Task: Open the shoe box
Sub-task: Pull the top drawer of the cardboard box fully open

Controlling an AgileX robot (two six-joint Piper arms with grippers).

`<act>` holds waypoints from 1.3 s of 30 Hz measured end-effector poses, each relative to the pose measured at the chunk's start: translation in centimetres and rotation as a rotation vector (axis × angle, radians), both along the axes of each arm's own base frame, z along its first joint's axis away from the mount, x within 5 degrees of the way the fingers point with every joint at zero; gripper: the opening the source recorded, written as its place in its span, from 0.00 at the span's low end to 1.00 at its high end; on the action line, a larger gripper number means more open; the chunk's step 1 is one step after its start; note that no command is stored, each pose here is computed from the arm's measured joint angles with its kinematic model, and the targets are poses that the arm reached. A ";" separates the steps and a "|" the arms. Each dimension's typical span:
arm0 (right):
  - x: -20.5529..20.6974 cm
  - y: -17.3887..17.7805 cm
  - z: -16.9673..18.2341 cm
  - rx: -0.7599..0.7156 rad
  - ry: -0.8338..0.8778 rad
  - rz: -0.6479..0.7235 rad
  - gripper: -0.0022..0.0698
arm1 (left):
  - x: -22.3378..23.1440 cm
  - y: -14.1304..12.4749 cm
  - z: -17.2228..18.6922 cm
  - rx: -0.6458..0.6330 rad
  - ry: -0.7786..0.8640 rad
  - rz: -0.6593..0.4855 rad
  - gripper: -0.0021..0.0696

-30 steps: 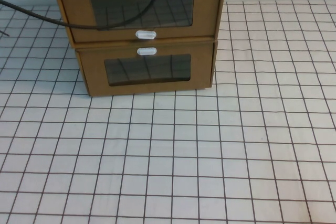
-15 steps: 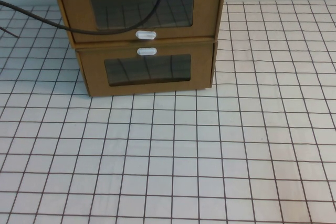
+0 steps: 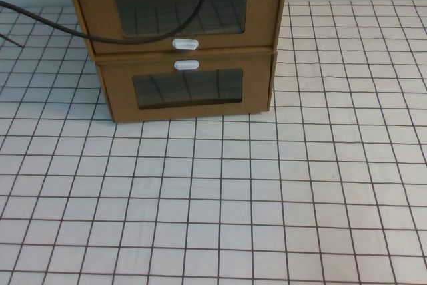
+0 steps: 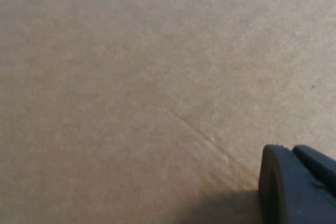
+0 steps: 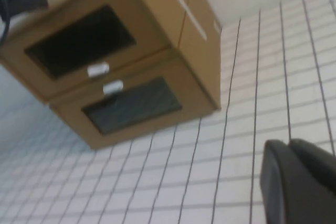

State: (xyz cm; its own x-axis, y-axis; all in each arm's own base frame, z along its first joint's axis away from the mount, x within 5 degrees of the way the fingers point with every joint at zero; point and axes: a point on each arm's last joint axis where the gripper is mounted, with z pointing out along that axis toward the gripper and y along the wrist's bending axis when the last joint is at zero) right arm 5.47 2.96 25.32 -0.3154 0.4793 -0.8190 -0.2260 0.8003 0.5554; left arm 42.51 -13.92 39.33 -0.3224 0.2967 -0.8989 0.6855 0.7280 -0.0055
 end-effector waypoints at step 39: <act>18.9 26.5 4.9 -1.289 -0.035 0.655 0.07 | 0.0 0.0 0.0 0.002 0.005 -0.004 0.03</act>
